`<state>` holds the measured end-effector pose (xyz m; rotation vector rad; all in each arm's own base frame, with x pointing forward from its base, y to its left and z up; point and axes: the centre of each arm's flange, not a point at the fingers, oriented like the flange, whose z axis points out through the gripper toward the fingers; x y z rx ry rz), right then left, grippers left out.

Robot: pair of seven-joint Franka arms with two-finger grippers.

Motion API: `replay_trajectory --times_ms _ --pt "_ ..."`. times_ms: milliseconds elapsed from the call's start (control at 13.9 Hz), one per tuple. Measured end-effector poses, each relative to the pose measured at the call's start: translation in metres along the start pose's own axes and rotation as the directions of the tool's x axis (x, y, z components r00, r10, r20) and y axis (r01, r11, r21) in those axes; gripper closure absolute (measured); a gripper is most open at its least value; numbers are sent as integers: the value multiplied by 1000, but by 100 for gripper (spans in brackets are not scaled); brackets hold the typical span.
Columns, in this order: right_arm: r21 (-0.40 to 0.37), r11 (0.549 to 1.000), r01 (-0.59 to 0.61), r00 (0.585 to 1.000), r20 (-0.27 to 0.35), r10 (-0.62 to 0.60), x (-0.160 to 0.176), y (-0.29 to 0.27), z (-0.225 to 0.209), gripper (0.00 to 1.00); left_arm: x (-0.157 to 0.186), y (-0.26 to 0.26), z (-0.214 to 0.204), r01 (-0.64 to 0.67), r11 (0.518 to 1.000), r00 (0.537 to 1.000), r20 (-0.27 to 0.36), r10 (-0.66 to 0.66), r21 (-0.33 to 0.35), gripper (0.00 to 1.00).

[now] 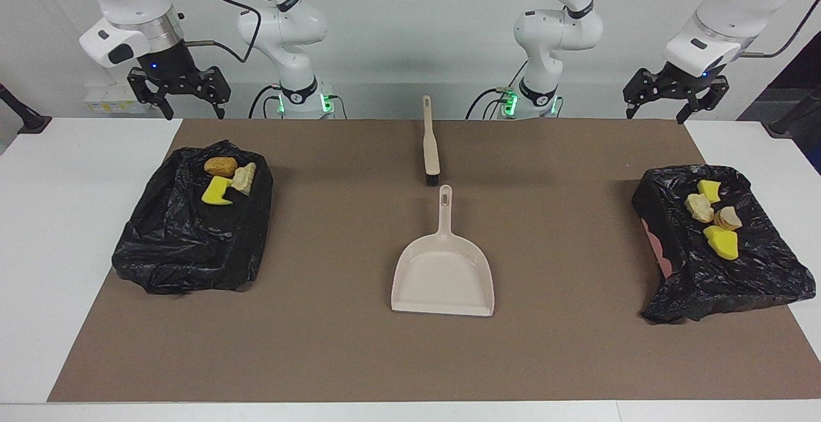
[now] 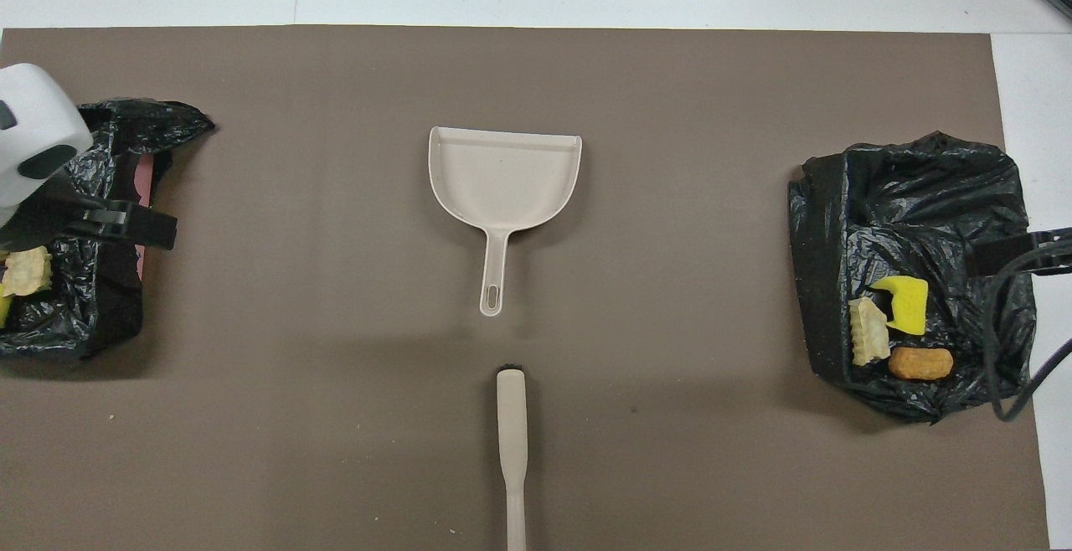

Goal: Sweep and dump trash in bin

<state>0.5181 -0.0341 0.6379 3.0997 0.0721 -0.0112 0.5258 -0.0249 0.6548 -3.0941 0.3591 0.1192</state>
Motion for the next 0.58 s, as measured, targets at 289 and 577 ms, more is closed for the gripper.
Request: replay_trajectory --times_ms 289,577 --pt "0 1000 0 1000 0 0 0 0 0 0 1 1 -13 0 1000 1000 -1 0 2 0" --pt "0 1000 0 1000 0 0 0 0 0 0 3 1 -14 -1 1000 1000 -5 1 -4 0"
